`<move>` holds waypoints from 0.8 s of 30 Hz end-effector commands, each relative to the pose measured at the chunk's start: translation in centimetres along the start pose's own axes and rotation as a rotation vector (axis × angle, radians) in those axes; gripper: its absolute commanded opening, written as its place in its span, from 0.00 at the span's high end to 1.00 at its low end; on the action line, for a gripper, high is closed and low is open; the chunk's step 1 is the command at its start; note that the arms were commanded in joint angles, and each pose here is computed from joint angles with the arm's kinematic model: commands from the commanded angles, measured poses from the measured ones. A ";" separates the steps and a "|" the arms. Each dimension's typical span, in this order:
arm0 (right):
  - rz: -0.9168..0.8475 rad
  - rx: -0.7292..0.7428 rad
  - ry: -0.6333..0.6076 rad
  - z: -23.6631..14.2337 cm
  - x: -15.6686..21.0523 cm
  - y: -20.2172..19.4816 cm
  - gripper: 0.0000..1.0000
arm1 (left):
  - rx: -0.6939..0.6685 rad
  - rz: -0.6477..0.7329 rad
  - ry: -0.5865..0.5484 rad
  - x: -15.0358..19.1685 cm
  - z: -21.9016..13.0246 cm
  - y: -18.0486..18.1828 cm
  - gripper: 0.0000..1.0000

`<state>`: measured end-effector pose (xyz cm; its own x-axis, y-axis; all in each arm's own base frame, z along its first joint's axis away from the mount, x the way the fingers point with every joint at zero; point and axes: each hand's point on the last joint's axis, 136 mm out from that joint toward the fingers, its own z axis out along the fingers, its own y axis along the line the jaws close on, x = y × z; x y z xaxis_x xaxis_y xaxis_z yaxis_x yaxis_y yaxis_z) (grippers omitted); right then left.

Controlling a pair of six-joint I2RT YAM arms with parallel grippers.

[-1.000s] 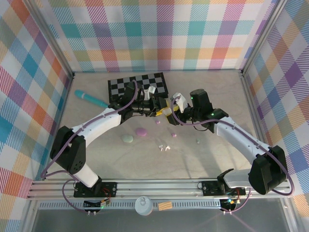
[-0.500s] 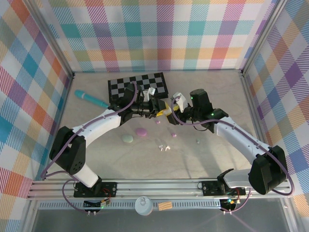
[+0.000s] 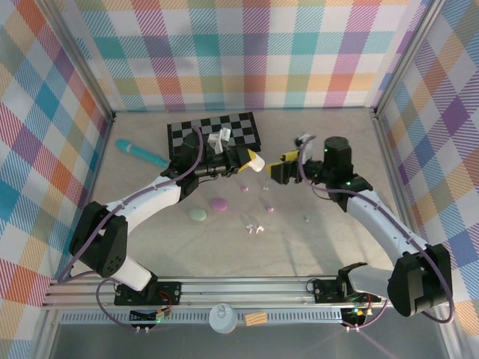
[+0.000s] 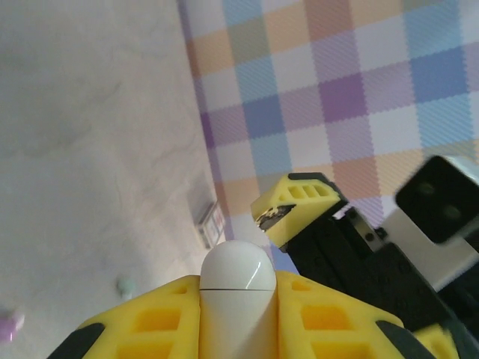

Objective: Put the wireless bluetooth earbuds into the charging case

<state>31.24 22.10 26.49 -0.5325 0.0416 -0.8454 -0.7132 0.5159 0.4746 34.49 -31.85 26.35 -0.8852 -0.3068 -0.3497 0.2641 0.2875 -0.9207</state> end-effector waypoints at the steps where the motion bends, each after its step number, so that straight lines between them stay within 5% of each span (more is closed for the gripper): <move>1: 0.168 -0.224 -0.128 -1.0 -3.3 2.6 0.16 | 0.218 0.176 -0.179 -3.3 -1.8 -6.3 0.83; 6: 0.315 -0.371 -0.216 -1.0 -5.3 3.0 0.20 | 0.386 0.215 -0.305 -4.5 -3.3 -8.8 0.83; 13: 0.392 -0.488 -0.254 -0.1 -7.2 3.4 0.28 | 0.512 0.193 -0.255 -3.4 -2.6 -10.1 0.83; 24: 0.351 -0.538 -0.219 1.1 -7.8 5.9 0.52 | 0.484 0.203 -0.208 -2.4 -1.3 -9.7 0.83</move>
<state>32.72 25.33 33.72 -0.7448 0.3426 -0.5726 -0.6156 -0.0217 0.7878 34.38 -32.71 34.13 -0.7516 -0.4704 -0.4625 0.5391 -0.0341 -0.8415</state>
